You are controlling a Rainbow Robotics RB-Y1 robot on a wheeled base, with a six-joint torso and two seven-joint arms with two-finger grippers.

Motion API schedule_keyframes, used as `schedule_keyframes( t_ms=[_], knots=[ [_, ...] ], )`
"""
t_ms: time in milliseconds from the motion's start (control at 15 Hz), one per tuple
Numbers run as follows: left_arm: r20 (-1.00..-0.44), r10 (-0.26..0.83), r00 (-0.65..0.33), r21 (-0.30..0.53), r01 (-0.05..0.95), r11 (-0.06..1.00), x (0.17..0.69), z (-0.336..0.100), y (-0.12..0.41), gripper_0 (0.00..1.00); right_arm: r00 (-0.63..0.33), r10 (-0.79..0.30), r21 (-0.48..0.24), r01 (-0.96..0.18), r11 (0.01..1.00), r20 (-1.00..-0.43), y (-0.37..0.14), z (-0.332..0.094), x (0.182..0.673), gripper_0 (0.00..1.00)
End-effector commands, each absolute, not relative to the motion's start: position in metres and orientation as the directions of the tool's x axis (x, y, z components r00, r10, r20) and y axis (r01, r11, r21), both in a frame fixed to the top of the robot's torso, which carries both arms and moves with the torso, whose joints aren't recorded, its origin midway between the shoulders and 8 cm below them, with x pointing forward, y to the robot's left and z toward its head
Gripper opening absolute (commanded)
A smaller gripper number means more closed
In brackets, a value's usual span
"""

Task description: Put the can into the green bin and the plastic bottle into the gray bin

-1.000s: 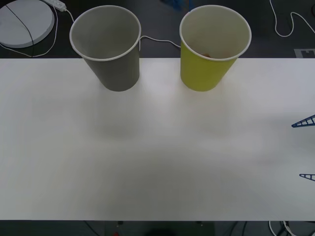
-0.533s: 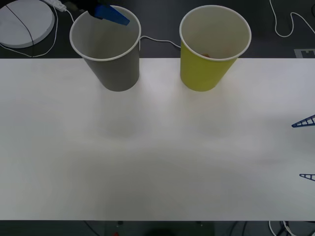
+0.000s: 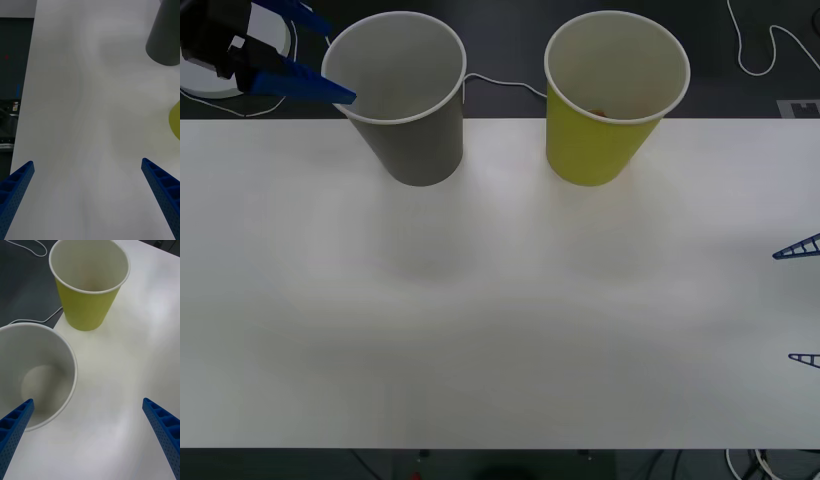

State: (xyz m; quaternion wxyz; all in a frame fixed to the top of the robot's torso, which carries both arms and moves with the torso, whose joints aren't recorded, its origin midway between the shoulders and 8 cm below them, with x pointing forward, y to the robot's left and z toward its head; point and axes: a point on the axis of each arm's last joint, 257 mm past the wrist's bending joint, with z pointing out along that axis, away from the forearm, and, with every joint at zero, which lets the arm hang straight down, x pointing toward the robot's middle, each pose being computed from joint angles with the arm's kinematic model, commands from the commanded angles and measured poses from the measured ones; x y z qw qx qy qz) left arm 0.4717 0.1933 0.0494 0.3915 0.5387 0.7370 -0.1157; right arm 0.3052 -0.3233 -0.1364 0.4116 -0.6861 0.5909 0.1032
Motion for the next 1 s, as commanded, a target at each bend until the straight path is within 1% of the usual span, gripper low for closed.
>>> schedule_keyframes(
  t_ms=[67, 133, 333, 467, 667, 800, 933, 1000],
  knots=[
    [-0.690, 0.722, -0.051, 0.283, 0.899, 0.334, 0.461, 0.031, 0.222, 1.00, 0.280, -0.726, -0.443, -0.896, 0.037, -0.628, -0.323, -0.136, 0.305, 1.00],
    [-0.683, 0.730, -0.021, 0.301, 0.903, 0.307, 0.456, 0.022, 0.234, 1.00, 0.280, -0.726, -0.443, -0.896, 0.037, -0.628, -0.323, -0.136, 0.305, 1.00],
    [-0.636, 0.770, 0.049, 0.373, 0.893, 0.252, 0.442, -0.006, 0.260, 1.00, 0.280, -0.726, -0.443, -0.896, 0.037, -0.628, -0.323, -0.136, 0.305, 1.00],
    [-0.620, 0.781, 0.074, 0.388, 0.894, 0.224, 0.429, -0.022, 0.270, 1.00, 0.280, -0.726, -0.443, -0.896, 0.037, -0.628, -0.323, -0.136, 0.305, 1.00],
    [-0.579, 0.803, 0.137, 0.413, 0.899, 0.144, 0.406, -0.046, 0.285, 1.00, 0.280, -0.726, -0.443, -0.896, 0.037, -0.628, -0.323, -0.136, 0.305, 1.00],
    [-0.573, 0.802, 0.169, 0.406, 0.908, 0.099, 0.389, -0.063, 0.294, 1.00, 0.280, -0.726, -0.443, -0.896, 0.037, -0.628, -0.323, -0.136, 0.305, 1.00],
    [-0.556, 0.805, 0.207, 0.424, 0.904, 0.060, 0.376, -0.077, 0.300, 1.00, 0.280, -0.726, -0.443, -0.896, 0.037, -0.628, -0.323, -0.136, 0.305, 1.00],
    [-0.559, 0.801, 0.216, 0.429, 0.902, 0.056, 0.373, -0.082, 0.301, 1.00, 0.280, -0.726, -0.443, -0.896, 0.037, -0.628, -0.323, -0.136, 0.305, 1.00]
  ],
)
